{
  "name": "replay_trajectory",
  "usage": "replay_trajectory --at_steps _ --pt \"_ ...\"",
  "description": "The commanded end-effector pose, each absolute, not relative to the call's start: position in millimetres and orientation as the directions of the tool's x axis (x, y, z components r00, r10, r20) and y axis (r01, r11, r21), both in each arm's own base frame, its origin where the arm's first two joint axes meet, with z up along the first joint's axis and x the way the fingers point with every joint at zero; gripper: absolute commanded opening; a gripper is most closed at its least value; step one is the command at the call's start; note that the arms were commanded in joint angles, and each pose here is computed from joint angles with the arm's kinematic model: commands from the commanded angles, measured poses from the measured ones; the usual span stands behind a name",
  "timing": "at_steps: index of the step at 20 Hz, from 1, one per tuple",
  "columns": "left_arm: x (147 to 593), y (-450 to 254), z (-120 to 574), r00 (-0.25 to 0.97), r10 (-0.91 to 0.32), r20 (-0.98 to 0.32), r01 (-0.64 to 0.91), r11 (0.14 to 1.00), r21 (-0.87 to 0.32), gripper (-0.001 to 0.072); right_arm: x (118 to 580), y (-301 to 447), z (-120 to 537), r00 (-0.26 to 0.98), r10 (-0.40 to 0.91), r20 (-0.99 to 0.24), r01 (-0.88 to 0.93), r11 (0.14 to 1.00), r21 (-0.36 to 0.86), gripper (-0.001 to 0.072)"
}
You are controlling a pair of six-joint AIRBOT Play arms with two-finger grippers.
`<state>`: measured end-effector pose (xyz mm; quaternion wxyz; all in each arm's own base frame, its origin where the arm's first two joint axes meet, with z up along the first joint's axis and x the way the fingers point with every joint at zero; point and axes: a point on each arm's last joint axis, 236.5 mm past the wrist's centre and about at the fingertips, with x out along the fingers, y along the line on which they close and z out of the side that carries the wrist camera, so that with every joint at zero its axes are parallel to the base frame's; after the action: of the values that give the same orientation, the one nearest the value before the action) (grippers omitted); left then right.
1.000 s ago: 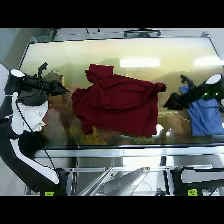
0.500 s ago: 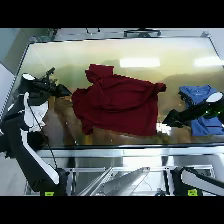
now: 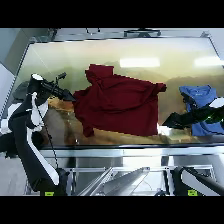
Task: Fold the shirts.
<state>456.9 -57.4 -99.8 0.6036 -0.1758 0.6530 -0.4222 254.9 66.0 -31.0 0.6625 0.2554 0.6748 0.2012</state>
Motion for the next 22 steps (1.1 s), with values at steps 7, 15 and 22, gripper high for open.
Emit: replay_trajectory --at_steps 7,15,22 --pt "416 -53 -71 -0.291 -0.76 -0.581 0.155 0.562 -0.813 0.001 252 53 -91 0.052 0.536 -0.843 0.153 0.829 0.537 0.0369" --pt "372 -21 -33 -0.165 -0.794 -0.585 0.071 0.581 -0.81 0.0012 245 117 -115 -0.057 0.672 -0.738 0.101 0.739 0.666 0.0366" --pt "318 -32 -35 -0.191 -0.829 -0.525 -0.053 0.543 -0.838 0.0017 252 162 -86 -0.063 0.774 -0.63 -0.016 0.631 0.776 0.0019"
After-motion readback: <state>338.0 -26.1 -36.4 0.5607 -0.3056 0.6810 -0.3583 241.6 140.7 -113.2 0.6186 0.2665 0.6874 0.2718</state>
